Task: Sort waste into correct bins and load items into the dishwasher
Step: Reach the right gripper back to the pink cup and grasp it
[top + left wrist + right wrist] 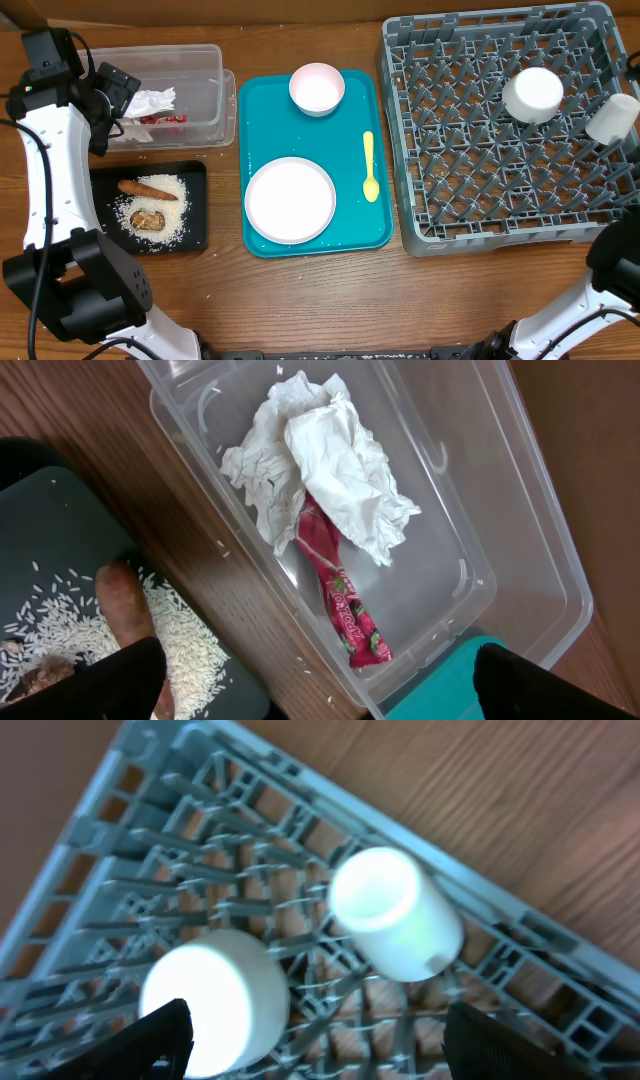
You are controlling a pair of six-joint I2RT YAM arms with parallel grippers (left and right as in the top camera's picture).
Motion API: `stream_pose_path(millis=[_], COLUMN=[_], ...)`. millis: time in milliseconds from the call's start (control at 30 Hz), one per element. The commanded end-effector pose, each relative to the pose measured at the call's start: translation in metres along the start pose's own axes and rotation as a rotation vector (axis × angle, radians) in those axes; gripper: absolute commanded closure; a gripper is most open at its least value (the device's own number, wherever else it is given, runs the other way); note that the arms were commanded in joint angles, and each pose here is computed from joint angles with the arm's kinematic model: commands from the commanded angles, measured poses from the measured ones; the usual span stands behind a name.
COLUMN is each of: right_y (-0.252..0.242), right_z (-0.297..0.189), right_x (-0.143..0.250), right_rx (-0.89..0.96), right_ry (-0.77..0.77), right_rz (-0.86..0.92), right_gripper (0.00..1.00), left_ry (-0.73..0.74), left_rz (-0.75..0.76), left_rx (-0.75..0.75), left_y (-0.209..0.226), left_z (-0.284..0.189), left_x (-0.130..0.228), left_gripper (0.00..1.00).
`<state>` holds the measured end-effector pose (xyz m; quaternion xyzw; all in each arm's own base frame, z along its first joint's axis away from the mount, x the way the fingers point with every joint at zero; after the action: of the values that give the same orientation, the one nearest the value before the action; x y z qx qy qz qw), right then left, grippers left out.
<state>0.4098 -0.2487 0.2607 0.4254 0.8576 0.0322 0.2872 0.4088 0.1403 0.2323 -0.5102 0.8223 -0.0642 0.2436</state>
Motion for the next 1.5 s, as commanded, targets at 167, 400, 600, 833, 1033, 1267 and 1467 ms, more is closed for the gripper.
stream_pose_path(millis=[167, 400, 600, 833, 1033, 1267, 1467], right_y=[0.122, 0.235, 0.329, 0.371, 0.369, 0.368, 0.356], right_z=[-0.081, -0.089, -0.071, -0.009, 0.027, 0.042, 0.067], right_x=[0.040, 0.139, 0.259, 0.358, 0.416, 0.444, 0.460], right_rx=[-0.337, -0.538, -0.674, -0.710, -0.675, -0.662, -0.615], right_ry=[-0.051, 0.015, 0.024, 0.099, 0.198, 0.222, 0.262], right_rz=[-0.221, -0.544, -0.792, -0.902, -0.971, -1.012, -1.070], right_gripper=[0.18, 0.18, 0.17, 0.17, 0.17, 0.17, 0.18], left_ry=[-0.007, -0.007, -0.007, -0.007, -0.007, -0.007, -0.007], left_rz=[-0.006, -0.006, -0.006, -0.006, -0.006, -0.006, -0.006], left_rx=[0.005, 0.005, 0.005, 0.005, 0.005, 0.005, 0.005], left_y=[-0.003, -0.003, -0.003, -0.003, -0.003, -0.003, -0.003], left_z=[-0.001, -0.001, -0.001, -0.001, -0.001, -0.001, -0.001], left_x=[-0.001, -0.001, -0.001, -0.001, -0.001, -0.001, -0.001], left_gripper=[0.00, 0.00, 0.00, 0.00, 0.00, 0.00, 0.00])
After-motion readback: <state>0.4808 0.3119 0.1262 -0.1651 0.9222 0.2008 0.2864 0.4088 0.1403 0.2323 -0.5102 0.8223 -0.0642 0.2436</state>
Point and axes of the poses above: each gripper's point midway between its finger pads, its own z axis out along the fingers, its own y axis along the line the jaws close on, x = y × z, the point moved 6 cm from there along -z, back along the fingers
